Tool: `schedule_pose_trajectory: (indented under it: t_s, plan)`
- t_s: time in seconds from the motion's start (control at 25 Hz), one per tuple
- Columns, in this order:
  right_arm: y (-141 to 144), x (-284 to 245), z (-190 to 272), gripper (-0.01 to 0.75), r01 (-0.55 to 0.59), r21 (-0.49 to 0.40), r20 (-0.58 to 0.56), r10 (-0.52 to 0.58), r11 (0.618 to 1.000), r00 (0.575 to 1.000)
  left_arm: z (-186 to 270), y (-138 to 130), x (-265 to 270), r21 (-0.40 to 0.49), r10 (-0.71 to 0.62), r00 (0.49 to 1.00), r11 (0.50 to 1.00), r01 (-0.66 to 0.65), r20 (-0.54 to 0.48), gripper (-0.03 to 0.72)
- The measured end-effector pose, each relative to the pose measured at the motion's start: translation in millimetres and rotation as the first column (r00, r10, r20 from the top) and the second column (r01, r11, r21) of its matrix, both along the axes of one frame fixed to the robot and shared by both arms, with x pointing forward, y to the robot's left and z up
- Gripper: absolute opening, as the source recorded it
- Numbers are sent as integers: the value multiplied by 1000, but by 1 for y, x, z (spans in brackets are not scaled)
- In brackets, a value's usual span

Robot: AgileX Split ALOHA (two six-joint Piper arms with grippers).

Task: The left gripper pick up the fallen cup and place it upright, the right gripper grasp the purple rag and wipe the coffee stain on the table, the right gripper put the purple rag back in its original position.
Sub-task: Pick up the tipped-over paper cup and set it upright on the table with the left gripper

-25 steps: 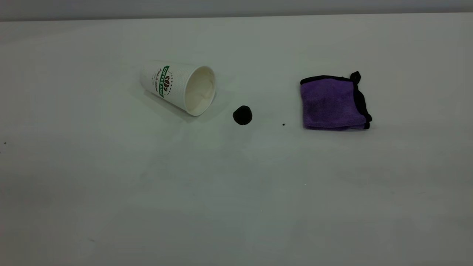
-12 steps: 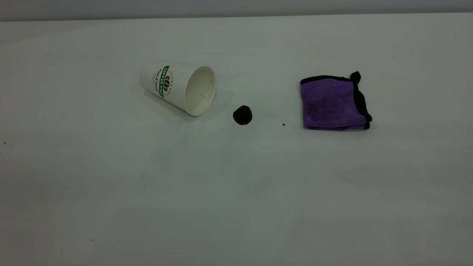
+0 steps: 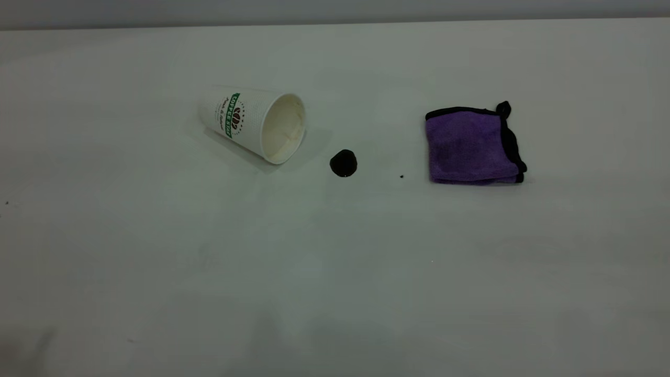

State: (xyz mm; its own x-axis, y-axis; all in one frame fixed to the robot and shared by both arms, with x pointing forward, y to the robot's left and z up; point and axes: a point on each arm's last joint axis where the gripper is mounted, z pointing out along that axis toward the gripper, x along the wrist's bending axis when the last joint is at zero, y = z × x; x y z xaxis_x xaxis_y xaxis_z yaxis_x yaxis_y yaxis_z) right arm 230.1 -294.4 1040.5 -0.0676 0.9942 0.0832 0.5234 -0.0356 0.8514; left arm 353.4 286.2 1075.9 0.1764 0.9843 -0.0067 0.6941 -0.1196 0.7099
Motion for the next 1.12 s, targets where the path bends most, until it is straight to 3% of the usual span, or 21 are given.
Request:
schedule_pose_trajectory:
  t_s: [0.32,0.72,0.88,1.12]
  plan:
    - [0,0,0,391,0,0,0,0,1000,1000,-20,-17,92,38,-87,982,995,95,-169,582]
    - [0,0,0,391,0,0,0,0,1000,1000,-98,-113,155,85,-320,900,930,358,-298,581]
    - [0,0,0,391,0,0,0,0,1000,1000,-124,-150,177,128,-321,881,914,384,-348,581]
    - [0,0,0,391,0,0,0,0,1000,1000,-156,-198,210,307,-245,893,877,370,-377,581]
